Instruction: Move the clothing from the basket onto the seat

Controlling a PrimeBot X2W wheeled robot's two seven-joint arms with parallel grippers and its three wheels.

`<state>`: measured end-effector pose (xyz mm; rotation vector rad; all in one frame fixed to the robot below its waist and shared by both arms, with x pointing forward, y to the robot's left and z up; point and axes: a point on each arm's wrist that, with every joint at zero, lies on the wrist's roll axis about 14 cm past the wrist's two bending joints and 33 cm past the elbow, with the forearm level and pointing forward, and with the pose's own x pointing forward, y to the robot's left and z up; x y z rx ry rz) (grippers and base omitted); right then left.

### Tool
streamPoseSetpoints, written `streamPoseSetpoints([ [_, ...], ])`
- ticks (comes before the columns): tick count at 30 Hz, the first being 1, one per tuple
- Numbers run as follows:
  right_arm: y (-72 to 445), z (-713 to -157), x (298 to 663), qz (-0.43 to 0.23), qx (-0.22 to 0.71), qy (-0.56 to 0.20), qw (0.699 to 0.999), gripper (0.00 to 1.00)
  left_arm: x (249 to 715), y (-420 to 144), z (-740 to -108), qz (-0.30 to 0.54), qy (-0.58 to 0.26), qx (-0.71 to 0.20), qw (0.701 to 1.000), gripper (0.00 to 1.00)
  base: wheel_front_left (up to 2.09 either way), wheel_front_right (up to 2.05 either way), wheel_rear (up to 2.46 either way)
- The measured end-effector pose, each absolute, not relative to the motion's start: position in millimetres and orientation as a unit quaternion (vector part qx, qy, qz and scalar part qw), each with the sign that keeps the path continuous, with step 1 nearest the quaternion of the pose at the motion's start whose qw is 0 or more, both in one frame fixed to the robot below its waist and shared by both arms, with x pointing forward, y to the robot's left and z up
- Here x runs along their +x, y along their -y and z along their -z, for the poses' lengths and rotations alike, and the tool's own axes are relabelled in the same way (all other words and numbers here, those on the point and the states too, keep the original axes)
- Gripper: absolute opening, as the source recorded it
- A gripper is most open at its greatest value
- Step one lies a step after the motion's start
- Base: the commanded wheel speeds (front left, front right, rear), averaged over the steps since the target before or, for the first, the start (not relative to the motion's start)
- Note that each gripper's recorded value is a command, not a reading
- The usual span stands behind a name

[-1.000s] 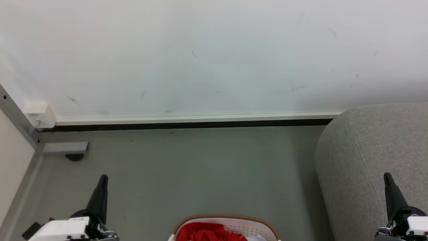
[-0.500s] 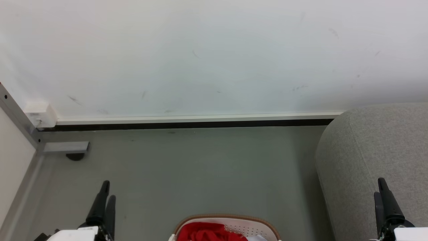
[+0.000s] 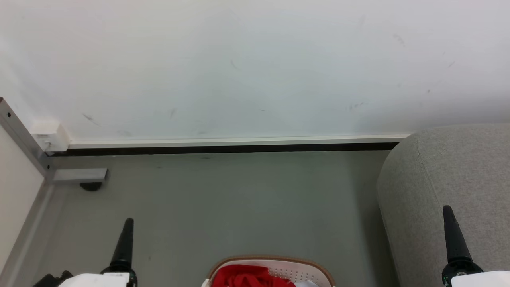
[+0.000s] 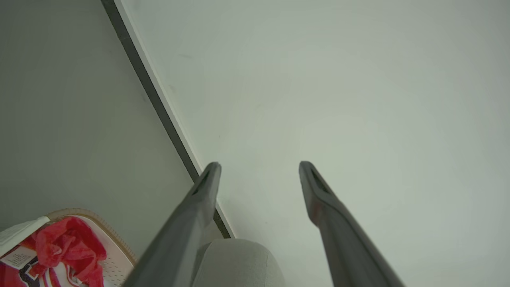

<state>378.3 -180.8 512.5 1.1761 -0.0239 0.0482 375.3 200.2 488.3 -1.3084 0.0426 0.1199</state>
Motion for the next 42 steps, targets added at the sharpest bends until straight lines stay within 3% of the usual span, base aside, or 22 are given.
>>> streamPoseSetpoints([
  [15, 170, -520, 376, -0.052, 0.399, 0.029, 0.915, 1.00, 373, -195, -498, -0.047, -0.010, -0.481, 0.875, 1.00, 0.00, 0.00, 0.00],
  [30, 171, -515, 374, -0.052, 0.292, 0.034, 0.954, 1.00, 371, -188, -504, -0.029, 0.001, -0.349, 0.937, 1.00, 0.00, 0.00, 0.00],
  [42, 175, -513, 373, -0.046, 0.216, 0.037, 0.975, 1.00, 370, -186, -507, -0.017, 0.013, -0.260, 0.965, 1.00, 0.00, 0.00, 0.00],
])
